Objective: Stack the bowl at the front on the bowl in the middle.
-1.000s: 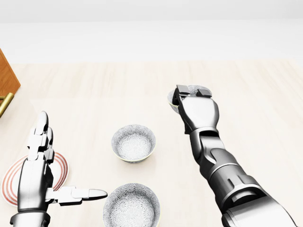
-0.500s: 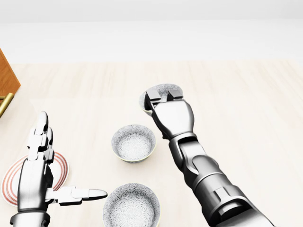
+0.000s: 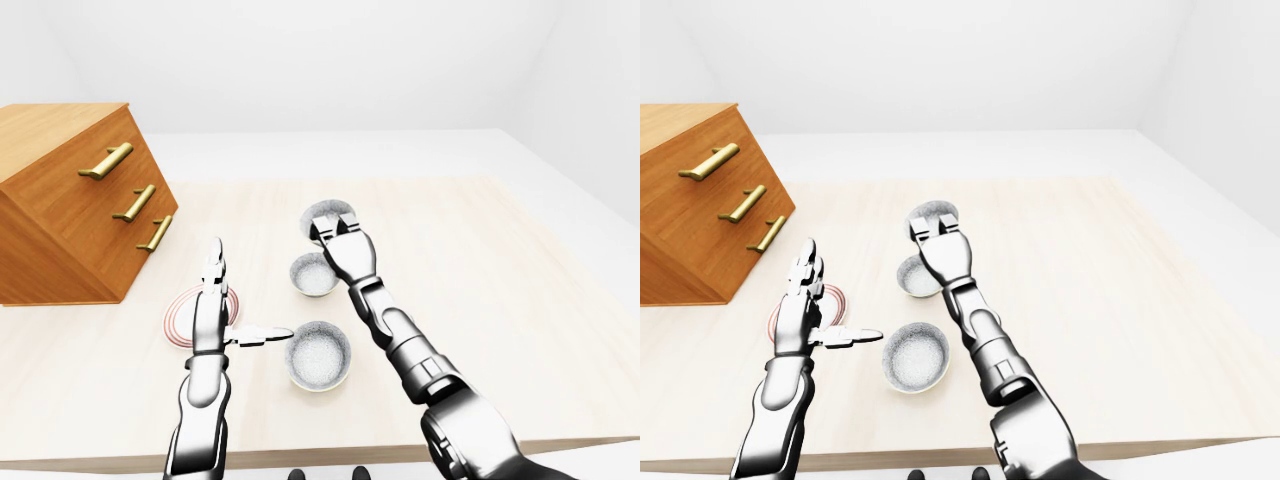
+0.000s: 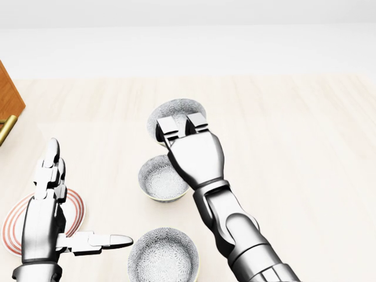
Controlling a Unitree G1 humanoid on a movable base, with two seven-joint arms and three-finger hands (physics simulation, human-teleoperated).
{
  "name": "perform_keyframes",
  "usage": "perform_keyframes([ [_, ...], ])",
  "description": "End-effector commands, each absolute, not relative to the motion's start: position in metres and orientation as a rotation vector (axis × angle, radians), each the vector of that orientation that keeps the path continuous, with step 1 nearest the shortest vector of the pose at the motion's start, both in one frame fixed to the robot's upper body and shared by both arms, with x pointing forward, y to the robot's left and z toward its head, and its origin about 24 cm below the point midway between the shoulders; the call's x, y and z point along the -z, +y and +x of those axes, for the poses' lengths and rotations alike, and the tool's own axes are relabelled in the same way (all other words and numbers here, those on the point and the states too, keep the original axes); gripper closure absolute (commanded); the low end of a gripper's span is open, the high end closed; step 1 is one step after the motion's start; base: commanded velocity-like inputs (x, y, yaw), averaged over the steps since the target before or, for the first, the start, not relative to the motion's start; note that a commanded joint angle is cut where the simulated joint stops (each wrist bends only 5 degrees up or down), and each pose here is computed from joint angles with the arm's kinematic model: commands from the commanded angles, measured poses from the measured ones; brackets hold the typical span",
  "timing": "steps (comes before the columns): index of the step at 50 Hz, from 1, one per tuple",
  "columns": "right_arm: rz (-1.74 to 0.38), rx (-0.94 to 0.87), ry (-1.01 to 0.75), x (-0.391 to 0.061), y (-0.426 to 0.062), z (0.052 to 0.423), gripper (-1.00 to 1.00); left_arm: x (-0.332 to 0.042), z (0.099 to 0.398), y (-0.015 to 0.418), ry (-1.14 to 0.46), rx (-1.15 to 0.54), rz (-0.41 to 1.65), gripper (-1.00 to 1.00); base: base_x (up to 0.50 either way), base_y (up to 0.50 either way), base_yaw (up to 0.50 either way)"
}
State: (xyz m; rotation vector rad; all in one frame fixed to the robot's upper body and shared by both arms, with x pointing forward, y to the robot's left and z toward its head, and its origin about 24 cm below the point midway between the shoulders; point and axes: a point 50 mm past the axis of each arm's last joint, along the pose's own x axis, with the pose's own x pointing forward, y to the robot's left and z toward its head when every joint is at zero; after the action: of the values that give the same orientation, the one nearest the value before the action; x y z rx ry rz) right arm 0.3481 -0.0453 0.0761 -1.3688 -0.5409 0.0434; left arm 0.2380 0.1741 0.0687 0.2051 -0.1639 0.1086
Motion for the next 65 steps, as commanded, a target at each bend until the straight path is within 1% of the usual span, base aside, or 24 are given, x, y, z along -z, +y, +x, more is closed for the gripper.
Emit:
perform_keyframes([
  [1, -1.371, -0.004, -0.619, -0.082, -0.041, 0.335, 1.00, -0.069, 0.238, 0.174, -0.165, -0.112, 0.209, -1.00, 0.00, 0.00, 0.00],
  [14, -1.338, -0.059, -0.532, -0.054, -0.042, 0.320, 1.00, -0.069, 0.238, 0.174, -0.165, -0.109, 0.211, -1.00, 0.00, 0.00, 0.00],
  [22, -1.249, -0.052, -0.455, -0.045, -0.046, 0.316, 1.00, -0.069, 0.238, 0.174, -0.167, -0.112, 0.213, -1.00, 0.00, 0.00, 0.00],
  [23, -1.284, -0.077, -0.464, -0.042, -0.045, 0.316, 1.00, -0.069, 0.238, 0.174, -0.167, -0.111, 0.215, -1.00, 0.00, 0.00, 0.00],
  [27, -1.283, -0.087, -0.447, -0.039, -0.044, 0.316, 1.00, -0.069, 0.238, 0.174, -0.167, -0.110, 0.216, -1.00, 0.00, 0.00, 0.00],
  [34, -1.306, -0.102, -0.481, -0.041, -0.038, 0.315, 1.00, -0.070, 0.238, 0.174, -0.167, -0.108, 0.218, -1.00, 0.00, 0.00, 0.00],
  [54, -1.375, -0.243, -0.402, -0.021, -0.023, 0.321, 1.00, -0.070, 0.238, 0.174, -0.168, -0.104, 0.222, -1.00, 0.00, 0.00, 0.00],
  [65, -1.381, -0.260, -0.396, -0.019, -0.021, 0.321, 1.00, -0.070, 0.237, 0.174, -0.170, -0.106, 0.224, -1.00, 0.00, 0.00, 0.00],
])
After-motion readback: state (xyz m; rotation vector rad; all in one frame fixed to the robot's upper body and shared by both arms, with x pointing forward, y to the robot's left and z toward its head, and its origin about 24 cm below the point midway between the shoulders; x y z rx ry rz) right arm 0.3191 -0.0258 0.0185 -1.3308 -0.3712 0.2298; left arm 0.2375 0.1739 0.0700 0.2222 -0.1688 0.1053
